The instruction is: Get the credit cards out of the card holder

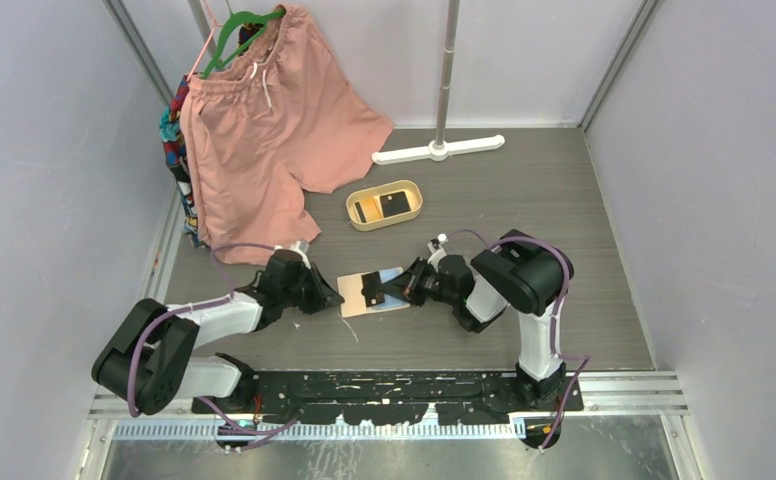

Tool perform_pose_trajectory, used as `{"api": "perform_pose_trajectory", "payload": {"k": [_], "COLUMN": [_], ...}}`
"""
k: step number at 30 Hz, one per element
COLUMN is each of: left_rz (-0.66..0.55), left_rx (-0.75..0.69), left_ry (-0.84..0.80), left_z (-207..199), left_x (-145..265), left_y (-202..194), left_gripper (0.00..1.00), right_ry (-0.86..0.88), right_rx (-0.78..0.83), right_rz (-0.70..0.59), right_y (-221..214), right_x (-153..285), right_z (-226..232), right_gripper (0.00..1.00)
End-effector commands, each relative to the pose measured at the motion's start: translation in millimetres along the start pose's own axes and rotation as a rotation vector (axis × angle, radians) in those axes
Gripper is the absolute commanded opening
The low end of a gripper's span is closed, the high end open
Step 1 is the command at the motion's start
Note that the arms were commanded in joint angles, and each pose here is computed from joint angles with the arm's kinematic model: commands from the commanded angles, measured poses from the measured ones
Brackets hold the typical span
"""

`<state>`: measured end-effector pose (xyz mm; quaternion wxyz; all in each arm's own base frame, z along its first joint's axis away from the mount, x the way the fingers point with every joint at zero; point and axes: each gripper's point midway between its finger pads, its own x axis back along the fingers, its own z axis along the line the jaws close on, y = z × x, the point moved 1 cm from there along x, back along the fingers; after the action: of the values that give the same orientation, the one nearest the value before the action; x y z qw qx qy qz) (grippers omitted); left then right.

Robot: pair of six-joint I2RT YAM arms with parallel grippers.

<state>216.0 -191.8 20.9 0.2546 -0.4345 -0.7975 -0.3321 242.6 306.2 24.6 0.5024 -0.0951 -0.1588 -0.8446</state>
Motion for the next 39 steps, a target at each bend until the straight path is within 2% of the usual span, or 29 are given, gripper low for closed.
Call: {"api": "perform_pose_trajectory", "payload": {"k": [1,9,15,19,20,27,39], "left_rz": [0.129,0.127,0.125,0.122,0.116,0.109,0.086], "left_rx": [0.002,0.002,0.002,0.0,-0.001,-0.002,-0.01], "left_ry": [0.29,0.289,0.281,0.275,0.269,0.257,0.242], "left_z": [75,75,73,73,72,70,68], "left_x": [10,10,8,8,9,9,13], "left_y": [-43,-43,-42,-42,-41,-41,-38], "left_gripper": [0.0,0.0,0.0,0.0,0.0,0.0,0.0], "right_ry": [-0.048,-0.074,-0.118,-0.066,-0.049,-0.121,-0.188], "right_rx": [0.02,0.084,0.319,0.37,0.387,0.387,0.386], "right_rz": [-0.014,0.005,0.055,0.143,0.149,0.128,-0.033], "right_y": [7,31,63,89,112,165,219], "right_x": [11,35,45,41,36,11,-18], "right_z": [-13,7,65,100,114,125,106], "right_gripper": [0.01,0.01,0.01,0.01,0.01,0.01,0.01]}}
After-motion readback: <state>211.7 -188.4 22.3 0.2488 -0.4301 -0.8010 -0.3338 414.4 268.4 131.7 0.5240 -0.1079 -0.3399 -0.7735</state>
